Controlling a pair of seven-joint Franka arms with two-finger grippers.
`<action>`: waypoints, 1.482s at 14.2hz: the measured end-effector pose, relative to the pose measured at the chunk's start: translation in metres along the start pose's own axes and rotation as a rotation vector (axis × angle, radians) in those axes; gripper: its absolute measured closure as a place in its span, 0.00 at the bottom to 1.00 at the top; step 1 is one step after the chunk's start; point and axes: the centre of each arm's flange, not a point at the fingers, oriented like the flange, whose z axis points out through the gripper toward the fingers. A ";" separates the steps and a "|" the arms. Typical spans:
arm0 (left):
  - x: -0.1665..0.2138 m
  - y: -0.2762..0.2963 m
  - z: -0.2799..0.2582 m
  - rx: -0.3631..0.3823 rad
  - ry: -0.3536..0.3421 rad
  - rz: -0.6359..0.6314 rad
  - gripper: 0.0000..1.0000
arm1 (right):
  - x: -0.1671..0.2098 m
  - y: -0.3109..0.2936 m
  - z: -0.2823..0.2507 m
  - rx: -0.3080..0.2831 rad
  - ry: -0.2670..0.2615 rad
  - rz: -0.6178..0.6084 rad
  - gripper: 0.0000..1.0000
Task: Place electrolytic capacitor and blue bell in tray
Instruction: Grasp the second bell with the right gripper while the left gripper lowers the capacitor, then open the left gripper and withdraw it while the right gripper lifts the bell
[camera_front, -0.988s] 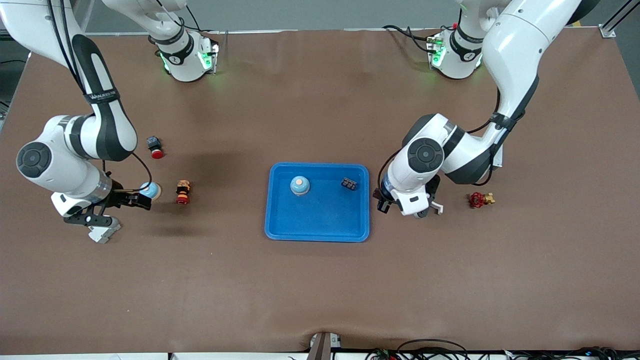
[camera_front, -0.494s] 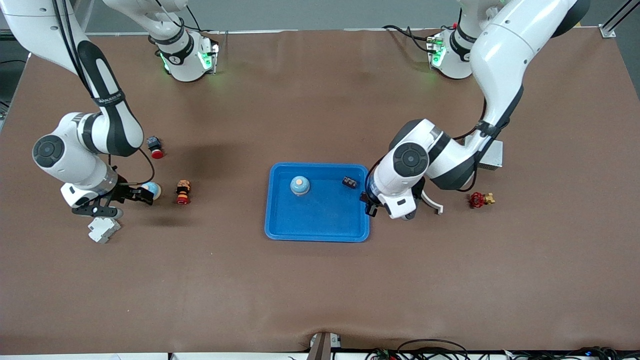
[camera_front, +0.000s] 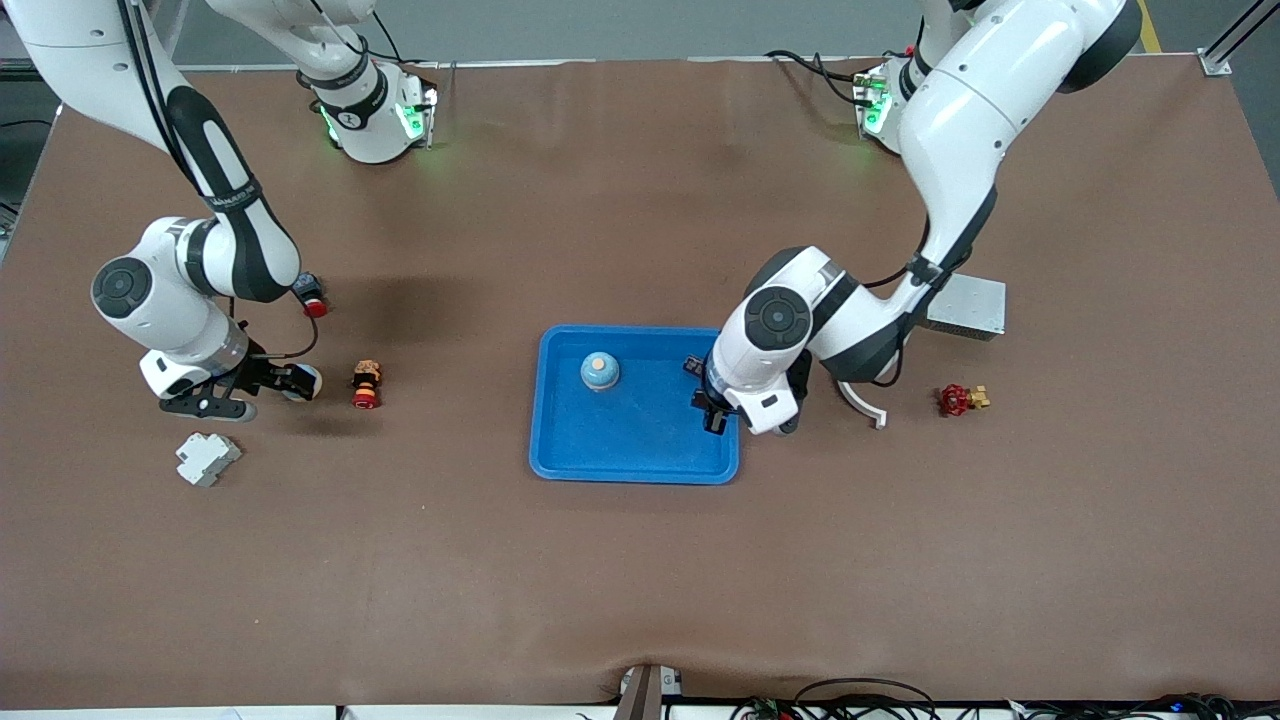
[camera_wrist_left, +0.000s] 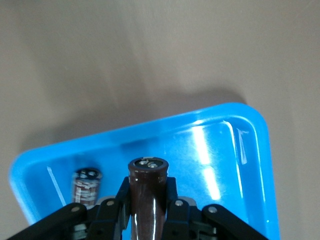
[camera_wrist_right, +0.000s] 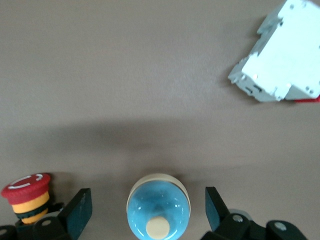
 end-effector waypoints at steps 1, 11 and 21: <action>-0.004 0.000 0.008 -0.014 0.002 -0.012 0.70 | -0.002 0.000 0.002 0.000 -0.005 0.000 0.00; -0.005 0.019 0.024 -0.081 0.025 -0.013 0.25 | -0.016 0.002 0.015 -0.001 -0.001 0.004 0.00; 0.112 0.046 -0.189 0.006 0.216 0.655 0.00 | -0.020 0.002 0.028 -0.001 -0.003 0.003 0.00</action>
